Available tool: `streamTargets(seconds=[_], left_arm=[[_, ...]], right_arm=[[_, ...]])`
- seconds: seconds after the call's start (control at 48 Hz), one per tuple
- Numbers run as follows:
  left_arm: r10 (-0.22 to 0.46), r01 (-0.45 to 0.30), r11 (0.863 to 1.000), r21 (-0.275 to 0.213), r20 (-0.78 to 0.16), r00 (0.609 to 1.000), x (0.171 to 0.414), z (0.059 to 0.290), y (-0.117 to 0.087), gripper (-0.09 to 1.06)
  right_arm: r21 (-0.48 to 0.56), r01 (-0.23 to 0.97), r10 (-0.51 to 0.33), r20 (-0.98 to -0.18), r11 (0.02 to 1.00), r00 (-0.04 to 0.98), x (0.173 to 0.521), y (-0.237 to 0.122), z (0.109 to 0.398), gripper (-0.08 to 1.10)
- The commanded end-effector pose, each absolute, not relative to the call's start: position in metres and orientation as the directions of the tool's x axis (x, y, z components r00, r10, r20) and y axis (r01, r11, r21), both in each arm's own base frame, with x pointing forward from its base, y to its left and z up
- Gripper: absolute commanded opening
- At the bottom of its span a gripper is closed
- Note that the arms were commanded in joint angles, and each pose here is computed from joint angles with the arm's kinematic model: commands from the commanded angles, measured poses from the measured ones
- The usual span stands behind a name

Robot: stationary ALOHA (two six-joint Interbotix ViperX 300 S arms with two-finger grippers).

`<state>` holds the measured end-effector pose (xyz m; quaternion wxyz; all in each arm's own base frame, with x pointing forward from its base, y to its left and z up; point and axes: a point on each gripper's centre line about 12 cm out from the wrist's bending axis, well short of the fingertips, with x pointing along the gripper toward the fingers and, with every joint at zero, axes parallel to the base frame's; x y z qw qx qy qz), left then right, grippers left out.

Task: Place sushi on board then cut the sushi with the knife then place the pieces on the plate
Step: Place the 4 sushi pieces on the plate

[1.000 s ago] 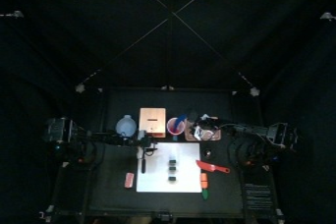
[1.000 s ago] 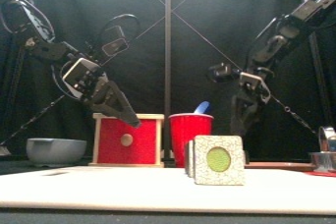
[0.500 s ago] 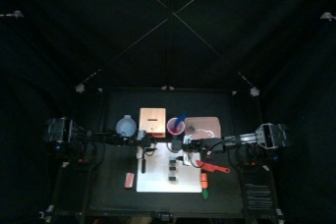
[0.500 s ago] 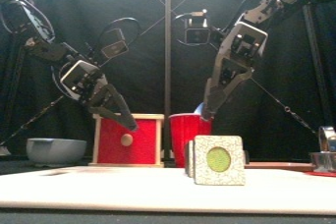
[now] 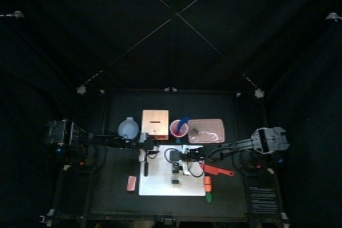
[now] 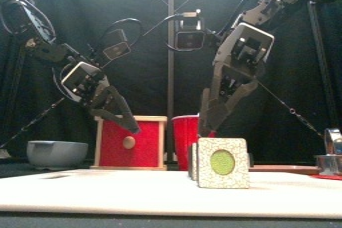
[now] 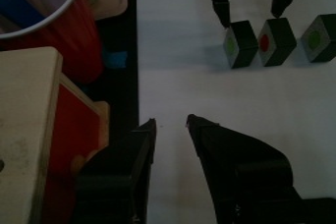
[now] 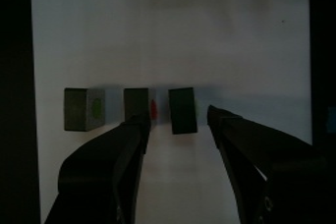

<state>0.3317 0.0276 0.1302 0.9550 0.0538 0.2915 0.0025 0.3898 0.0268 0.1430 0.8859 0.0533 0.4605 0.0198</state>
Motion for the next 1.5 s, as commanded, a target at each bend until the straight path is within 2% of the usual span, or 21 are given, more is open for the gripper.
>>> streamTargets(seconds=[0.021,0.229,0.375,0.521,0.646,0.792,0.938,1.208,1.5], left_arm=[[0.038,0.022,0.994,0.105,-0.539,0.842,0.335,0.136,0.028,0.73],[0.038,0.022,0.994,0.105,-0.537,0.842,0.335,0.136,0.028,0.73],[0.038,0.023,0.994,0.105,-0.543,0.839,0.334,0.135,0.028,0.73],[0.038,0.023,0.994,0.105,-0.543,0.839,0.334,0.135,0.028,0.73],[0.038,0.023,0.994,0.105,-0.544,0.838,0.333,0.134,0.028,0.73],[0.037,0.024,0.994,0.105,-0.543,0.839,0.333,0.135,0.028,0.73],[0.038,0.023,0.994,0.104,-0.546,0.837,0.332,0.134,0.028,0.73],[0.041,0.021,0.994,0.104,-0.558,0.829,0.331,0.132,0.029,0.73],[0.042,0.02,0.994,0.104,-0.562,0.826,0.331,0.131,0.029,0.73]], right_arm=[[0.11,0.009,0.081,-0.788,0.994,0.61,0.399,0.026,0.155,0.85],[0.09,-0.001,0.073,-0.806,0.996,0.587,0.403,0.025,0.142,0.83],[0.089,0.002,0.072,-0.817,0.996,0.573,0.402,0.024,0.135,0.75],[0.098,0.019,0.07,-0.817,0.995,0.572,0.398,0.02,0.139,0.62],[0.127,0.072,0.061,-0.807,0.989,0.587,0.389,0.007,0.154,0.6],[0.144,0.149,0.022,-0.785,0.978,0.619,0.364,-0.02,0.176,0.6],[0.15,0.247,-0.031,-0.797,0.957,0.603,0.327,-0.052,0.185,0.6],[0.114,0.426,-0.143,-0.839,0.898,0.526,0.265,-0.104,0.182,0.6],[0.095,0.559,-0.217,-0.859,0.824,0.465,0.242,-0.142,0.162,0.61]])
